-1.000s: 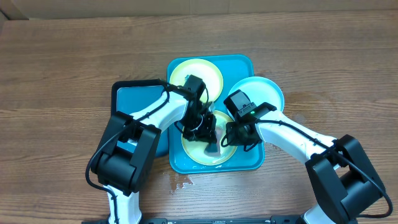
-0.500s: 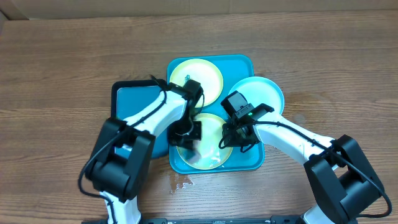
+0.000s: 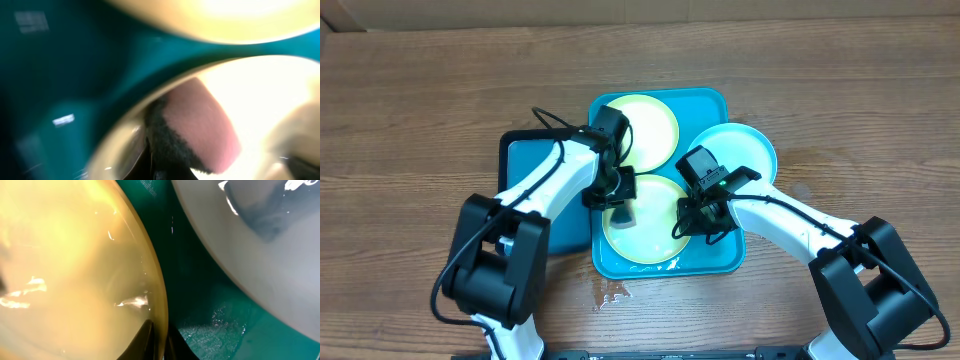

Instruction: Clean dirty plates on tray and stack at the side

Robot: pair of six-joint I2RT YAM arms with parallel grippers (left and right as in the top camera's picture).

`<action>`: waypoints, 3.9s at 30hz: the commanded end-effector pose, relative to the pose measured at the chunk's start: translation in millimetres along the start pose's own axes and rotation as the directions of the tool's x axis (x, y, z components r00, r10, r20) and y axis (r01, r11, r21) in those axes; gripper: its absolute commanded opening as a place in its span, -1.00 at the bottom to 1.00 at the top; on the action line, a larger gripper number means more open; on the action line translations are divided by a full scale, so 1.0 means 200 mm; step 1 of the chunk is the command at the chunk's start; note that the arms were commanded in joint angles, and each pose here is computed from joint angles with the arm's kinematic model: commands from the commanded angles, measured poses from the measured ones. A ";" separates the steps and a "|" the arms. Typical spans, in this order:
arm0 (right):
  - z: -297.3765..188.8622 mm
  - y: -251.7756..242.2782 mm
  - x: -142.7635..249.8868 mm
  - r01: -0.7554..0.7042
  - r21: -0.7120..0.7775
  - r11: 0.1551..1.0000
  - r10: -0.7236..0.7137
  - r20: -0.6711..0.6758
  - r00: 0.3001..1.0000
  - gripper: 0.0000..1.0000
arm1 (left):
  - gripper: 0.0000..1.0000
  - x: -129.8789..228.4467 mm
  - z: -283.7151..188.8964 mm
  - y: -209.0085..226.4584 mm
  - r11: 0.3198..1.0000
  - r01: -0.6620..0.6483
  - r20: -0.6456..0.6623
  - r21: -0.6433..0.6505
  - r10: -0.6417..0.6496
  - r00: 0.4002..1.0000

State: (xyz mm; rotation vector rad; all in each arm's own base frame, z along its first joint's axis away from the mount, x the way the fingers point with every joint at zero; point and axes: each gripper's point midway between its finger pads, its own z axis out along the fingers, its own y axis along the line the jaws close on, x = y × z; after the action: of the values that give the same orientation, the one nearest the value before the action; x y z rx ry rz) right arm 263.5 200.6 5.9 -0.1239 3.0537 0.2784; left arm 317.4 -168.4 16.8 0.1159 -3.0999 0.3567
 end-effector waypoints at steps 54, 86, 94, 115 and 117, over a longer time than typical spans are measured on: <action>0.04 -0.10 0.01 -0.003 0.083 0.997 0.004 -0.006 1.000 -0.92 | -0.92 -0.02 -0.49 0.73 0.930 0.290 0.238 -0.224 -0.237 0.942; -0.82 0.72 -0.67 0.307 -0.049 0.950 -0.219 0.595 0.774 -0.92 | 0.99 0.11 -1.62 0.44 0.982 0.188 0.606 -0.003 -0.148 0.782; -0.81 0.99 -0.69 0.338 0.214 0.916 -0.378 0.743 0.553 -0.92 | 0.99 0.19 -1.61 0.45 0.982 0.190 0.575 -0.020 -0.144 0.805; -0.96 1.09 -0.52 0.260 0.486 0.834 -0.552 0.741 0.382 -0.92 | 1.00 0.40 -1.99 0.72 0.889 0.457 0.800 0.000 -0.275 0.534; -0.96 1.10 -0.51 0.266 0.495 0.827 -0.562 0.736 0.378 -0.92 | 0.99 0.42 -2.00 0.71 0.890 0.455 0.807 0.005 -0.273 0.524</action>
State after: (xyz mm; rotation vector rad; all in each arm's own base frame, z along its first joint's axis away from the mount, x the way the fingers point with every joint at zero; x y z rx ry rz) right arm 328.9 393.9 220.0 -0.6053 1.9174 -0.1389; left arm 236.0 47.0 362.3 1.1357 -3.7436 -0.0452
